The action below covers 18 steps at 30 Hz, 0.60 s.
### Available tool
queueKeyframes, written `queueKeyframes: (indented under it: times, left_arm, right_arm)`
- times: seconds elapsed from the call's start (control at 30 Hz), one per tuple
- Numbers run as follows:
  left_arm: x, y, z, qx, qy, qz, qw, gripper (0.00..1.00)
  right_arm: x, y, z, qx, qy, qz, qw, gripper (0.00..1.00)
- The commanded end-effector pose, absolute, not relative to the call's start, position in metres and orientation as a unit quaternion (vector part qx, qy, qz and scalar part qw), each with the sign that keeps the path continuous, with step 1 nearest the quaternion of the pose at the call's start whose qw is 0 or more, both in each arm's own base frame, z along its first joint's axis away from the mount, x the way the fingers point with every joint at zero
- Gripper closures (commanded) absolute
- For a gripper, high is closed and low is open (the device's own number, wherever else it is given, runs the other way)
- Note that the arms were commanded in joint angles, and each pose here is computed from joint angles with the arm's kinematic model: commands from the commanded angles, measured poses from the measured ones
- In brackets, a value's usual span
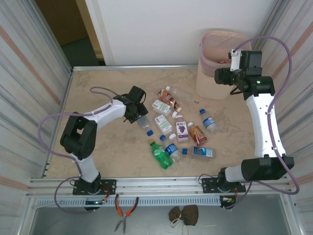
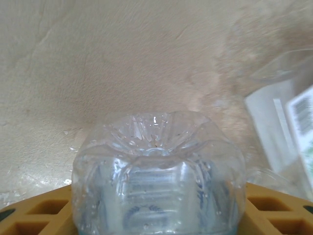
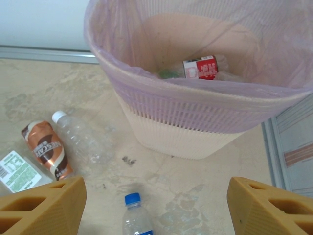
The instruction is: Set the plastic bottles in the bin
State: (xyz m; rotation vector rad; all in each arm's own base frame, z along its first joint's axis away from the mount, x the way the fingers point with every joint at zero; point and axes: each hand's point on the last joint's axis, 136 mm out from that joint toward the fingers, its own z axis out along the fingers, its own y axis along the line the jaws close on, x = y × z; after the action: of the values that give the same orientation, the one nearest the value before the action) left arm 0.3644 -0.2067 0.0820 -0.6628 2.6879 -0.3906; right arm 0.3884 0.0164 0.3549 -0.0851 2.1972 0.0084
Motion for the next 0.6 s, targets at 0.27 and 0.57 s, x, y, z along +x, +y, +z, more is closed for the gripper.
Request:
queueKeyframes:
  times: [0.27, 0.57]
  left_arm:
    - [0.382, -0.22, 0.198, -0.114, 0.891, -0.27, 0.348, 0.51]
    - [0.356, -0.24, 0.293, 0.049, 0.798, -0.395, 0.452, 0.5]
  right_arm:
    - [0.371, 0.075, 0.382, -0.079, 0.849, 0.14, 0.504, 0.25]
    - [0.345, 0.136, 0.404, -0.15, 0.779, 0.302, 0.529, 0.24]
